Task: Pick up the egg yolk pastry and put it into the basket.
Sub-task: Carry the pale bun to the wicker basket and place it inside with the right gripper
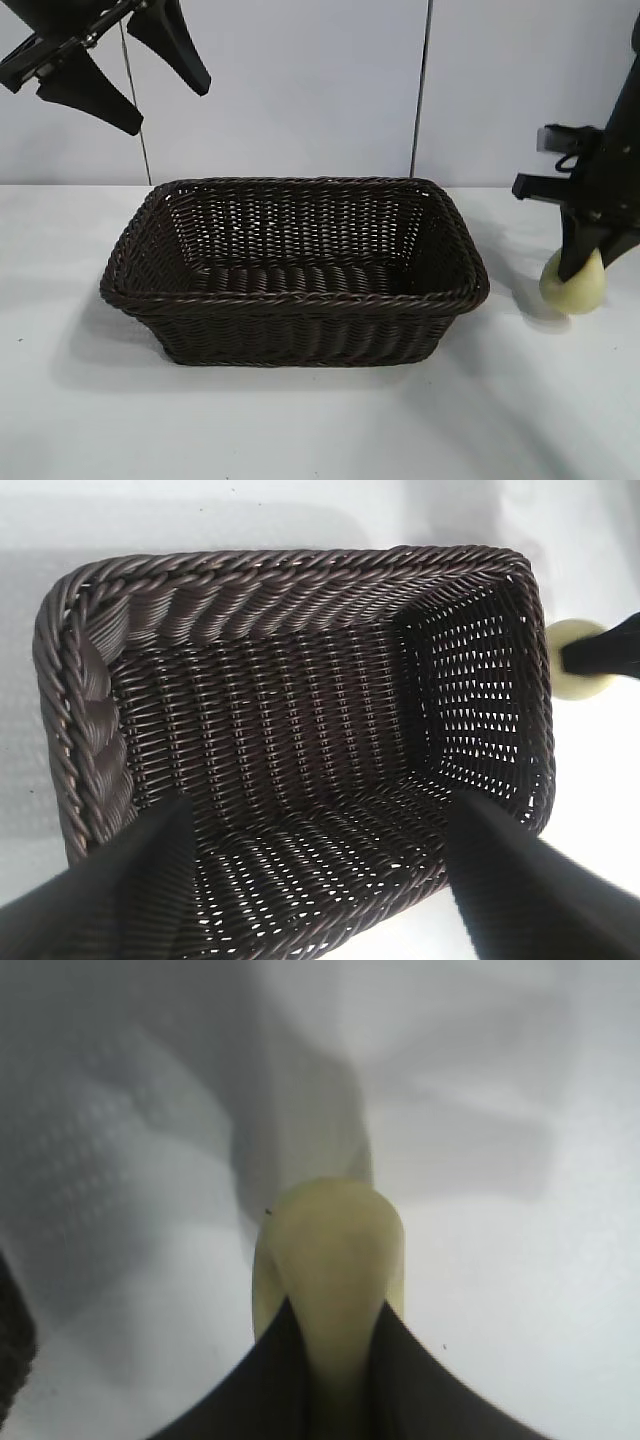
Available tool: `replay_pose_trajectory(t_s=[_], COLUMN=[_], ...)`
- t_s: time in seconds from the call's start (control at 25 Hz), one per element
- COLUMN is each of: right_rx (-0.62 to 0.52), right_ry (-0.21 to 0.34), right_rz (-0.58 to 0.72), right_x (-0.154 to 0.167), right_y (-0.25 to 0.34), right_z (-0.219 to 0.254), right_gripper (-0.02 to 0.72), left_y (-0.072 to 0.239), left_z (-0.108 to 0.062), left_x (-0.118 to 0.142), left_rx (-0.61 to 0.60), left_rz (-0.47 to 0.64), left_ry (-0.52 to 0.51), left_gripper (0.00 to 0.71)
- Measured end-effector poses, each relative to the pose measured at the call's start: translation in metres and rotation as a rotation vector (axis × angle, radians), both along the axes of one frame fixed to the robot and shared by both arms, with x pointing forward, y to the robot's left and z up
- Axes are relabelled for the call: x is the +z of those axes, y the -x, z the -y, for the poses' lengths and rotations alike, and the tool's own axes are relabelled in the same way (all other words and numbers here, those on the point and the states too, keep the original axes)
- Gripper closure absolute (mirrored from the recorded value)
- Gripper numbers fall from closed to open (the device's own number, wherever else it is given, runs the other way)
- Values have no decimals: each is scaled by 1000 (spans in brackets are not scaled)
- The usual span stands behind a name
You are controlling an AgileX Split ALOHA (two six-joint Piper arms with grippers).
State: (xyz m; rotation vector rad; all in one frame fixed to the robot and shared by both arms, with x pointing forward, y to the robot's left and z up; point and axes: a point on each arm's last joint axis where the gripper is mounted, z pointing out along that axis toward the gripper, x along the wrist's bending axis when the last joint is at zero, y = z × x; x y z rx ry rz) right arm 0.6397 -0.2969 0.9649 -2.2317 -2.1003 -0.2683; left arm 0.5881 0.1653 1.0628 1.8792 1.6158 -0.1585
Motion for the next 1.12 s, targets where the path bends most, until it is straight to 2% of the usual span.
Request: replay_pose_trajectory(t_s=[0.2,0.4,0.6,0.76,1.12], right_rx=[11,26,30,43,248], right_ry=[-24,-30,-44,-96,-128], right_rz=[135,194,201,198,201], right_x=[66,104,108,109,109], right_y=[3,8,7,7,16], right_z=[-3,-4,-5,-12,-89], right_gripper=[629,629,629,629,629], left_y=[0,0,0,0,0], left_z=[0,0,0,0,0], left_x=[0,0,0,0,0], left_rx=[0,0,0,0,0], left_rz=[0,0,0,0,-1], left_ry=[0,0,0,0,0], left_gripper=[196,196,196,196,196])
